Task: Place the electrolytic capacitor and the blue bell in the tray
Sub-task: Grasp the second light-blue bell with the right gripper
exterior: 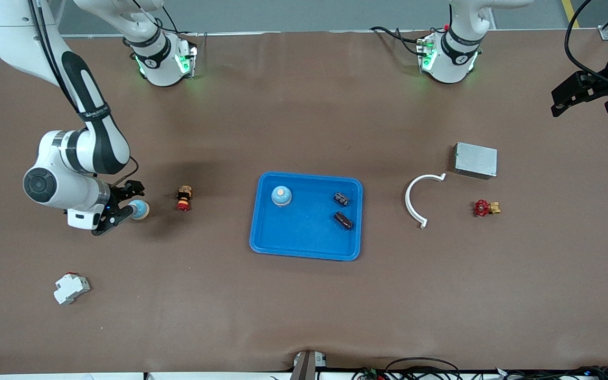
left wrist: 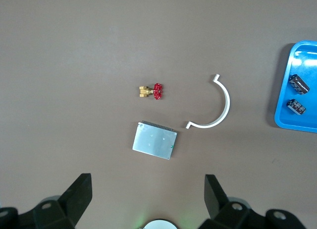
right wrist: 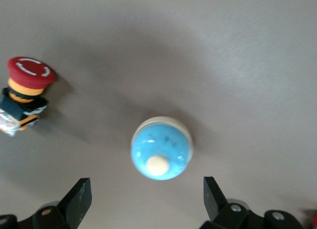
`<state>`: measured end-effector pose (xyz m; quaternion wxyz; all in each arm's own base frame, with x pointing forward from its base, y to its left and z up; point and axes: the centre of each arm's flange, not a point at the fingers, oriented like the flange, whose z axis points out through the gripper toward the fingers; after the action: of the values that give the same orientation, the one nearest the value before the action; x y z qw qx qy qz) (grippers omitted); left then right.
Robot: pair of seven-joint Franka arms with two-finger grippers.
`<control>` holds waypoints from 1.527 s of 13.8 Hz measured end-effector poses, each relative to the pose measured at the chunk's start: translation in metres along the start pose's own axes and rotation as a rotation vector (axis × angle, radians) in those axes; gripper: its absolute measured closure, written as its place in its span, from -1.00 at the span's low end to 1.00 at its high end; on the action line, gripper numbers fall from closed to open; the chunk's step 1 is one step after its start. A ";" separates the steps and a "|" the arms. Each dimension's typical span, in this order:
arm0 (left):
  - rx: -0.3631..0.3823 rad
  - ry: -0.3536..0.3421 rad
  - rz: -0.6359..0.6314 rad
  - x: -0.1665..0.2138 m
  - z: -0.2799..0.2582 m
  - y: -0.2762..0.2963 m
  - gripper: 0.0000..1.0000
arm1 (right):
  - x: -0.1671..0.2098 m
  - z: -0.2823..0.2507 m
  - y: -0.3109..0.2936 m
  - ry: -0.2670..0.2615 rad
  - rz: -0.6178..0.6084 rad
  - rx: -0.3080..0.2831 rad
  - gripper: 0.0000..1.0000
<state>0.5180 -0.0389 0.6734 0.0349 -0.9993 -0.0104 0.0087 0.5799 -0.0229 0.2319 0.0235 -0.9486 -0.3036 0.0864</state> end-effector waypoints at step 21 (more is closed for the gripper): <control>-0.001 0.007 0.002 0.001 -0.001 0.001 -1.00 | 0.005 0.051 0.008 0.001 -0.033 0.004 -1.00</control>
<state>0.5190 -0.0400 0.6745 0.0346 -0.9993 -0.0094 0.0053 0.5789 -0.0269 0.1806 0.0272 -0.9434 -0.3191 0.0864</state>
